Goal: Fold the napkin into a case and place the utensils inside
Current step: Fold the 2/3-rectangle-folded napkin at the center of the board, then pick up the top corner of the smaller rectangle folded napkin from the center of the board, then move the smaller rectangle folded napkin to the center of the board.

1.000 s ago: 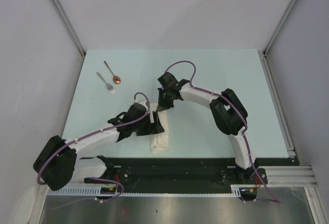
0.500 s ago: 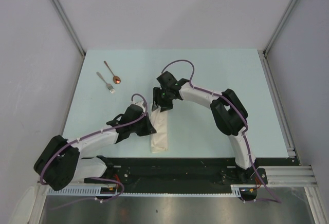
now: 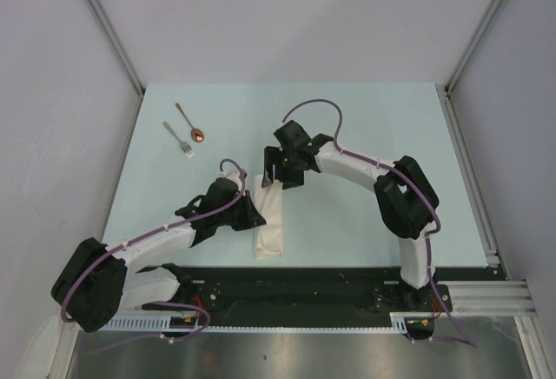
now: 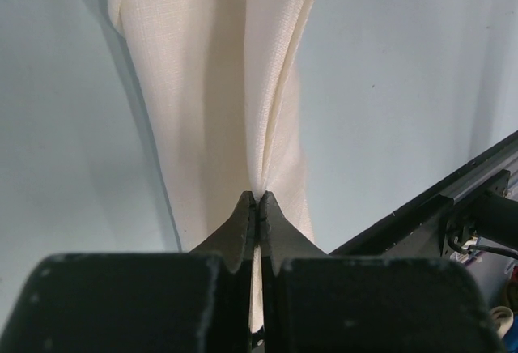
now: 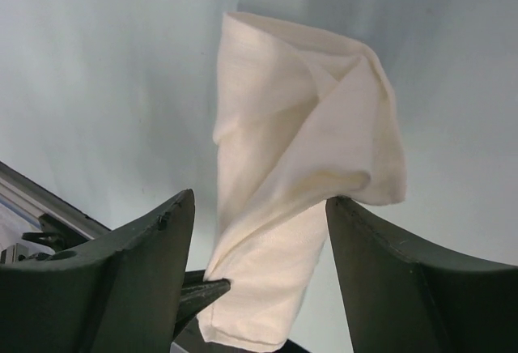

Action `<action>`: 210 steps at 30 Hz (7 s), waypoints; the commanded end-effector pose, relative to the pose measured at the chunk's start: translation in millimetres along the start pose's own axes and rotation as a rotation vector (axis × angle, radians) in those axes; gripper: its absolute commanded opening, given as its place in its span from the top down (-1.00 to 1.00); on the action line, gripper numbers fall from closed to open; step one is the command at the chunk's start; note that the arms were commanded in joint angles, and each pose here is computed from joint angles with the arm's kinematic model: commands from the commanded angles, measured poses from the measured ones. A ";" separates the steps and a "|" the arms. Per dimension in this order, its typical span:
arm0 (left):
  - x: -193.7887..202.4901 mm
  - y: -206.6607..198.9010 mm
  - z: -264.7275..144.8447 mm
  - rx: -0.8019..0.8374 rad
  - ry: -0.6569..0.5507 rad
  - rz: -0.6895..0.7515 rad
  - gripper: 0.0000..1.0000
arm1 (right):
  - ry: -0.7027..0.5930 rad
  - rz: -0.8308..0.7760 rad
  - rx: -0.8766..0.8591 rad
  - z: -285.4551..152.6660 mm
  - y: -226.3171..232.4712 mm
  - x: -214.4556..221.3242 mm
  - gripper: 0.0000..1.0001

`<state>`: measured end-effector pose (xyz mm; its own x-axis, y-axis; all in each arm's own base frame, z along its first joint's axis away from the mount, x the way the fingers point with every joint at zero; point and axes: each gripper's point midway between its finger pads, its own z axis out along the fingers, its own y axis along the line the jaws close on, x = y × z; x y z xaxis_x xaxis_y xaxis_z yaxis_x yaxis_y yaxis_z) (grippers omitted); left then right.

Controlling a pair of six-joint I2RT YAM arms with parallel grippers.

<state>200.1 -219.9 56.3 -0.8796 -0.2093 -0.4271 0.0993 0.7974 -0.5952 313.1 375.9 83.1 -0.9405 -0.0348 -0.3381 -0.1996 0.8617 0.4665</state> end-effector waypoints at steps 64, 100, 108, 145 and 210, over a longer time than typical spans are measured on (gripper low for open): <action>30.9 3.5 0.8 0.085 0.065 -0.077 1.00 | -0.205 -0.073 -0.108 25.9 43.7 -18.0 0.06; -51.8 58.6 -33.0 -0.080 -0.171 -0.333 0.46 | -0.281 -0.231 0.112 22.8 50.2 -15.4 0.06; -65.9 56.4 -37.0 -0.072 -0.191 -0.322 0.47 | -0.310 -0.287 0.198 30.1 44.6 -6.0 0.14; -107.7 69.3 -49.8 -0.114 -0.252 -0.392 0.35 | -0.390 -0.506 0.450 56.4 30.5 12.7 0.63; -114.8 14.7 3.7 -0.030 -0.008 -0.214 -0.11 | -0.286 -0.387 -0.053 18.7 20.3 12.9 1.00</action>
<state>278.9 -177.7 63.5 -0.8381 -0.4940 -0.2314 -0.2537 0.7285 -0.6363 295.9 392.6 50.9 -0.7167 -0.2502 -0.6509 -0.5016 0.8335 0.2319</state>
